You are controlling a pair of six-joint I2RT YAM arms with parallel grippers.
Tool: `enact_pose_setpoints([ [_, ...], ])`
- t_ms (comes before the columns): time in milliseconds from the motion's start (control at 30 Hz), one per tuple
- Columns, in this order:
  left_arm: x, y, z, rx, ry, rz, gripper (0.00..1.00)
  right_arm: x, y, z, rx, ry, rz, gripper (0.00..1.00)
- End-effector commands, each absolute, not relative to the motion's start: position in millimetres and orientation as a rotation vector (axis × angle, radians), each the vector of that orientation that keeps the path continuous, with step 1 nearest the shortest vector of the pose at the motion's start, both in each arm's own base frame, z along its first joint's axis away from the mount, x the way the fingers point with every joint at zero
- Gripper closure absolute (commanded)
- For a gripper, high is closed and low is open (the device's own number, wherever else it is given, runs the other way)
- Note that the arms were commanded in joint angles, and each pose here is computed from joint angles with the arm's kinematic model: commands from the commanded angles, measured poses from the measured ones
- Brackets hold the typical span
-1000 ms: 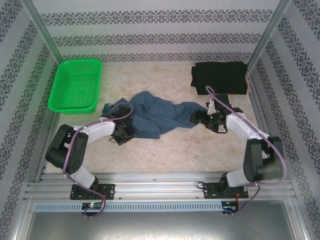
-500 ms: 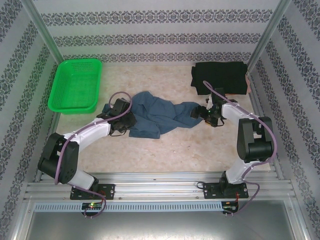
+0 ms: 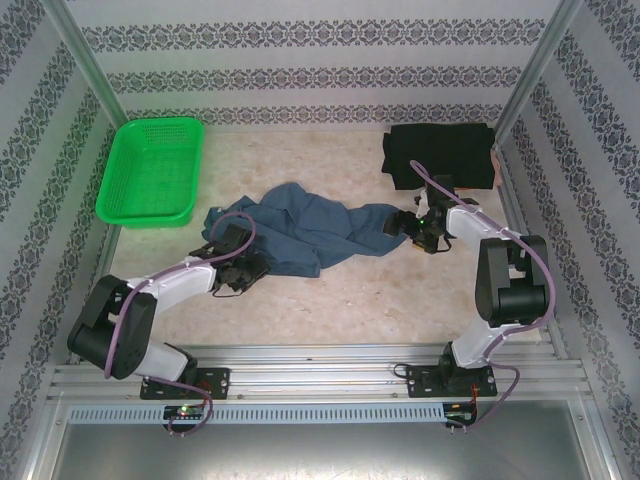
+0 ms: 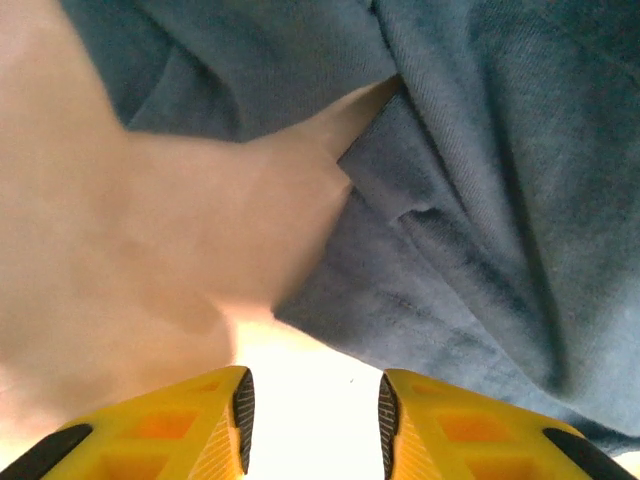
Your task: Fold and stack the t-shirts
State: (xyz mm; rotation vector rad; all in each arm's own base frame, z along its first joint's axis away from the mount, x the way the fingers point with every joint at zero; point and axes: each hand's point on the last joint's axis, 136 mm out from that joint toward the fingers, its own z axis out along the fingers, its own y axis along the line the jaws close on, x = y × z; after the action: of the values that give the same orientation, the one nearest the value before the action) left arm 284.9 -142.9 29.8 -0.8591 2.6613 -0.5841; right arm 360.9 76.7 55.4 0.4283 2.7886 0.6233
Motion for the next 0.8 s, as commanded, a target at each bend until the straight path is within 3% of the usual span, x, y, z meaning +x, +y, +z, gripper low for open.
enact_pose_setpoints([
  [0,309.8,-144.4,37.7,-0.866,2.592,-0.615,0.59,358.5,79.1,68.4,0.389,2.764,0.659,0.10],
  [367,321.2,-153.5,18.5,-0.822,2.699,-0.592,0.61,347.2,78.6,64.4,0.376,2.770,0.664,0.10],
  [533,313.9,-147.4,13.2,-0.820,2.722,-0.542,0.75,347.1,75.0,64.1,0.386,2.765,0.661,0.10],
  [767,346.3,-159.7,23.1,-0.740,2.701,-0.558,0.91,351.5,69.5,62.3,0.401,2.759,0.651,0.09],
])
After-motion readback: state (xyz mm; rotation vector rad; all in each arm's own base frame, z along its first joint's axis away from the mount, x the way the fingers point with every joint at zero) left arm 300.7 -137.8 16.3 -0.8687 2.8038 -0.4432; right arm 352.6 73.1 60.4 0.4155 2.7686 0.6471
